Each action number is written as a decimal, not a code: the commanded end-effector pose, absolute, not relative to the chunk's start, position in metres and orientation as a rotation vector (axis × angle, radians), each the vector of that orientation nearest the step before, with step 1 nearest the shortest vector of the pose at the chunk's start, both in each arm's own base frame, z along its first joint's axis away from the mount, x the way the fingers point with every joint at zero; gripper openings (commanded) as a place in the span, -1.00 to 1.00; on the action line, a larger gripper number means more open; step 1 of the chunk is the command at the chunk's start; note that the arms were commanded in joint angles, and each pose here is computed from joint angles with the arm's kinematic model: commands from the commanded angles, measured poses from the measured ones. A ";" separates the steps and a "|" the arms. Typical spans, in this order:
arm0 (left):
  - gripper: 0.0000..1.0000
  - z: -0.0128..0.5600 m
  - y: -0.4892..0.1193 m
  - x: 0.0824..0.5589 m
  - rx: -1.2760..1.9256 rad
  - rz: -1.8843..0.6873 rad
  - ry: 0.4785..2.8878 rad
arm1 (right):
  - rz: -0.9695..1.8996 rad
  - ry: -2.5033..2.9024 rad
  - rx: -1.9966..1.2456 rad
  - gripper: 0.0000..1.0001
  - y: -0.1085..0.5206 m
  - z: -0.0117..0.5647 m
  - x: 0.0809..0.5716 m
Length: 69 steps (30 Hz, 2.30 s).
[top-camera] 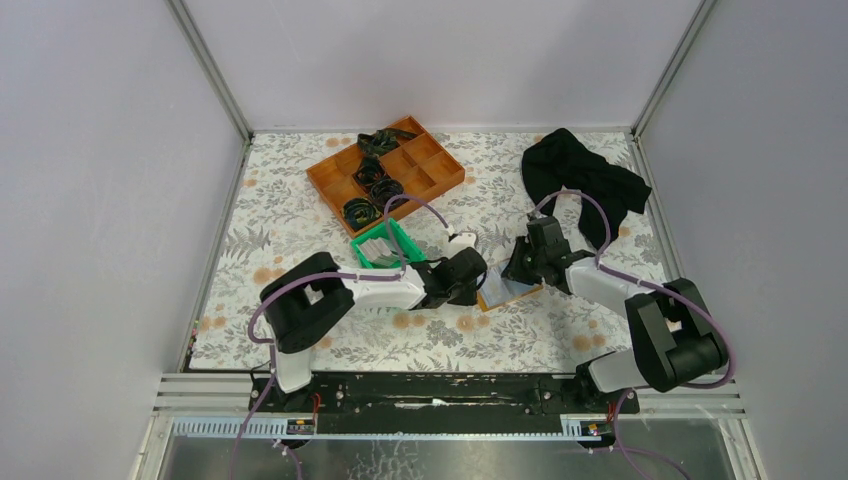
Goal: Put the credit cards into the card holder
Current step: Adjust the credit card in the card holder, then adjust the card holder at the center of the board.
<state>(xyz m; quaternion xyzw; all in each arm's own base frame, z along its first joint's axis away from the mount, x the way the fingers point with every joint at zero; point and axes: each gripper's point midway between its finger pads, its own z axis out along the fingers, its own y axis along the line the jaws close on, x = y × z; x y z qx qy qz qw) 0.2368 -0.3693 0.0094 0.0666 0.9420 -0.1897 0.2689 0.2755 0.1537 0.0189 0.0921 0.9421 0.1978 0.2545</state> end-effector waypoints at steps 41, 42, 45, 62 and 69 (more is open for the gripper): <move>-0.30 -0.051 -0.298 0.211 0.158 -0.291 2.787 | 0.275 2.534 0.750 0.46 0.087 0.001 0.254; -0.30 -0.051 -0.298 0.212 0.157 -0.291 2.791 | 0.286 2.541 0.758 0.46 0.089 -0.002 0.253; -0.30 -0.054 -0.298 0.212 0.159 -0.287 2.796 | 0.319 2.561 0.773 0.38 0.094 -0.010 0.248; -0.30 -0.072 -0.291 0.210 0.183 -0.250 2.837 | 0.493 2.539 0.666 -0.34 0.116 0.005 0.259; -0.30 -0.076 -0.285 0.205 0.186 -0.237 2.851 | 0.482 2.519 0.636 -0.68 0.114 0.005 0.263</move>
